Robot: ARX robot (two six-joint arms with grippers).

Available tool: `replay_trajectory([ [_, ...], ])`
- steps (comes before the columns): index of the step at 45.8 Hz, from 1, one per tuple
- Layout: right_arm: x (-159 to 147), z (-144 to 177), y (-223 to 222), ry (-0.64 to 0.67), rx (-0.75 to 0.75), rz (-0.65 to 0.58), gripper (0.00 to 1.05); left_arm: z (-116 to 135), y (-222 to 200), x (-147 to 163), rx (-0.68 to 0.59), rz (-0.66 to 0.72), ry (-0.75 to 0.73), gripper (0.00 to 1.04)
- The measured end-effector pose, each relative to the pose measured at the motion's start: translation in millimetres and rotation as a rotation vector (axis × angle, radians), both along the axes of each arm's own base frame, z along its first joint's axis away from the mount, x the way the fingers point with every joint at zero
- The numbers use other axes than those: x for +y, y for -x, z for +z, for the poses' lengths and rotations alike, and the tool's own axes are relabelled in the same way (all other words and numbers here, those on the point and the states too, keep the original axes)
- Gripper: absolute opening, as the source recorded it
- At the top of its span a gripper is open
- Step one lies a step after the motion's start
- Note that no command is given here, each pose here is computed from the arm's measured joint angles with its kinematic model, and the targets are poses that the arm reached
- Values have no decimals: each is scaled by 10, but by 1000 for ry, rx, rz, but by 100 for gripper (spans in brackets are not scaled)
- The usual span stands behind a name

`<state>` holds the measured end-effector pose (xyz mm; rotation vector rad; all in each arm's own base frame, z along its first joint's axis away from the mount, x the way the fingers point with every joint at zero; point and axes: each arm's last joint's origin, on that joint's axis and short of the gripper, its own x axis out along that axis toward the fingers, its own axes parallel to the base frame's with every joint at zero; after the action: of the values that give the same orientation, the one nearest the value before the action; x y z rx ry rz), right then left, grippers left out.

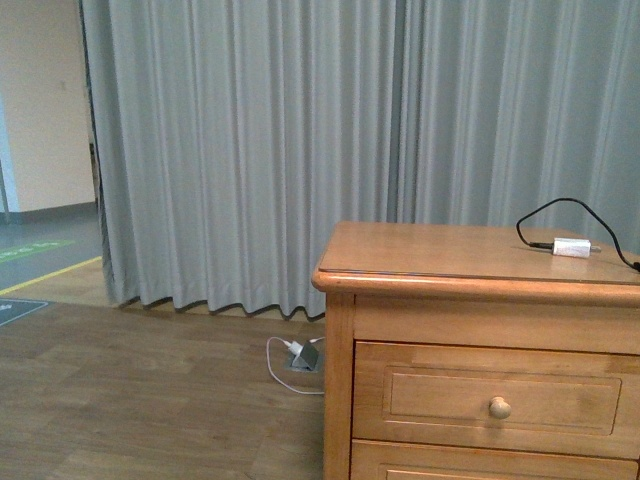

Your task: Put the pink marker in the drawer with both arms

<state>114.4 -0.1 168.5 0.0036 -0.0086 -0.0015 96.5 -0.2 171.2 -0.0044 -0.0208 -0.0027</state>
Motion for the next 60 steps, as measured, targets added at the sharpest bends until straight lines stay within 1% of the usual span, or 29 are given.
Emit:
replay_trajectory([
  [17, 0, -7, 68, 0, 1, 1, 1, 0, 0, 0, 0, 0, 0, 99],
  [20, 1, -50, 146, 1, 31, 2, 1, 0, 0, 0, 0, 1, 0, 99],
  [23, 0, -29, 166, 1, 3, 1, 1, 0, 0, 0, 0, 0, 0, 99],
  [33, 0, -32, 168, 1, 5, 1, 1, 0, 0, 0, 0, 0, 0, 99],
  [35, 0, -32, 168, 2, 6, 1, 7, 0, 0, 0, 0, 0, 0, 99],
  [36, 0, -32, 168, 2, 5, 1, 12, 0, 0, 0, 0, 0, 0, 99],
  [38, 1, -32, 168, 2, 5, 2, 19, 0, 0, 0, 0, 0, 0, 99],
  [39, 0, -32, 168, 2, 5, 1, 26, 0, 0, 0, 0, 0, 0, 99],
  [50, 0, -32, 168, 2, 5, 1, 85, 0, 0, 0, 0, 0, 0, 99],
  [52, 0, -32, 168, 2, 5, 1, 97, 0, 0, 0, 0, 0, 0, 99],
  [53, 0, -32, 168, 1, 5, 1, 98, 0, 0, 0, 0, 0, 0, 99],
  [55, 0, -32, 168, 1, 5, 1, 96, 0, 0, 0, 0, 0, 0, 99],
  [60, 0, -32, 168, 2, 5, 1, 96, 0, 0, 0, 0, 0, 0, 99],
])
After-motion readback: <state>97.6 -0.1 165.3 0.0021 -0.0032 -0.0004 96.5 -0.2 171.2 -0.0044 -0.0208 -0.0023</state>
